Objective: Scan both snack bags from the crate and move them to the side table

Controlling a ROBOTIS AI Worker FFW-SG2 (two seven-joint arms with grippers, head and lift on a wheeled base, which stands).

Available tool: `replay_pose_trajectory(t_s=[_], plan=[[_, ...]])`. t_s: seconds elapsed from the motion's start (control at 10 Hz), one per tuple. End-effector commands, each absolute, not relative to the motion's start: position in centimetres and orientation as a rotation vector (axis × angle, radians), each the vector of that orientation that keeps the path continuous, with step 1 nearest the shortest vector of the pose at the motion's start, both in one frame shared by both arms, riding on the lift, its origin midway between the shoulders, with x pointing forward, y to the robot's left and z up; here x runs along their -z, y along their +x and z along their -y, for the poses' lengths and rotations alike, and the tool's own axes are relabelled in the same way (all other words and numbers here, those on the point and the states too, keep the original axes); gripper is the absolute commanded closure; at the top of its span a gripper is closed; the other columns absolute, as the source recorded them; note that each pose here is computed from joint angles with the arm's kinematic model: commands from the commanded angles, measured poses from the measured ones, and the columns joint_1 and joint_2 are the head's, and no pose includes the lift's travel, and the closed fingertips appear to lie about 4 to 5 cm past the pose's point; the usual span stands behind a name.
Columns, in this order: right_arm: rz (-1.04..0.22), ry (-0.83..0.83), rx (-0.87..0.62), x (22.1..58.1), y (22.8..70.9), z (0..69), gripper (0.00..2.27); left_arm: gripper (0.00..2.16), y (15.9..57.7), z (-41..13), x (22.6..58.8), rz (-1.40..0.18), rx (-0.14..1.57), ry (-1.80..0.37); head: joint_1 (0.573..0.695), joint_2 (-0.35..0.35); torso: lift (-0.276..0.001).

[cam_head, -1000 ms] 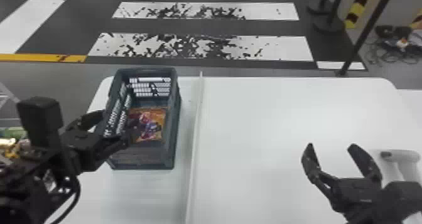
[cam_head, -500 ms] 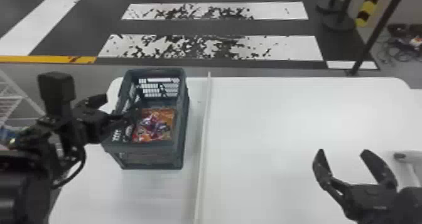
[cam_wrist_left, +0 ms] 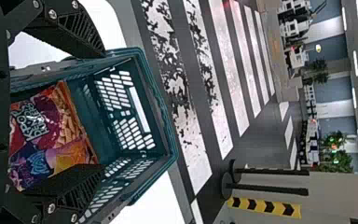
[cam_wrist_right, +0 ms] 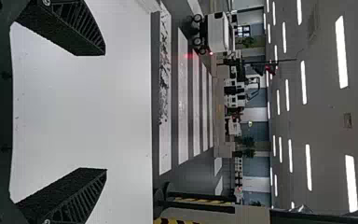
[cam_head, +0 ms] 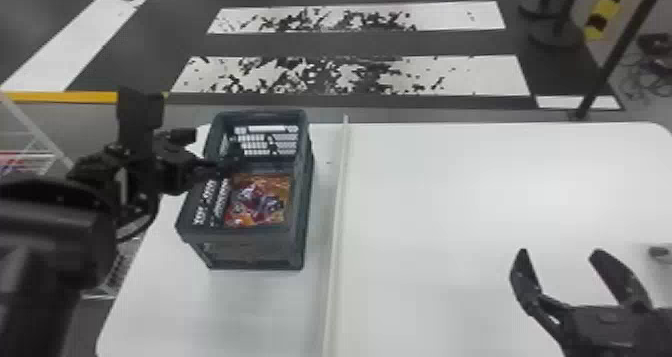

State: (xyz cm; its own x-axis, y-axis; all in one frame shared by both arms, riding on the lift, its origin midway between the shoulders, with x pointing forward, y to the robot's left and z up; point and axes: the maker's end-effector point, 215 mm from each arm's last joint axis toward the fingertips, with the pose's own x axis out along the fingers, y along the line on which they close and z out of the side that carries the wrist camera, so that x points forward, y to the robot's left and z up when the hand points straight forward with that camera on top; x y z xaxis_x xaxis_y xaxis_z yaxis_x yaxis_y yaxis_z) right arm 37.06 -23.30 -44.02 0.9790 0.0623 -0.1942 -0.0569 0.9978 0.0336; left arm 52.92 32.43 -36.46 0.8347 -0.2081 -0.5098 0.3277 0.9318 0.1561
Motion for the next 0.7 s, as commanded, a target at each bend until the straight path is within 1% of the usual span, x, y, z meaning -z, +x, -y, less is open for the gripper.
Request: replay_pose_trajectory(t_s=[0.0, 0.2, 0.3, 0.5, 0.6], plan=[[-0.200, 0.020, -0.060, 44.1, 36.9, 23.2, 0.03, 0.17, 54.7, -31.6, 37.3, -0.533, 0.326, 0.282, 0.695, 0.115, -0.075], [-0.206, 0.010, -0.062, 44.3, 36.7, 23.2, 0.03, 0.17, 56.0, -29.8, 38.5, -0.573, 0.411, 0.337, 0.695, 0.093, -0.075], [-0.209, 0.011, -0.065, 44.4, 36.8, 23.0, 0.03, 0.17, 56.0, -29.4, 39.2, -0.594, 0.436, 0.363, 0.695, 0.078, -0.075], [-0.221, 0.011, -0.070, 44.7, 37.0, 22.7, 0.03, 0.17, 55.2, -29.3, 40.4, -0.642, 0.489, 0.382, 0.695, 0.073, -0.075], [-0.230, 0.014, -0.072, 45.0, 37.2, 22.5, 0.03, 0.17, 54.7, -30.1, 41.2, -0.669, 0.483, 0.406, 0.695, 0.072, -0.075]])
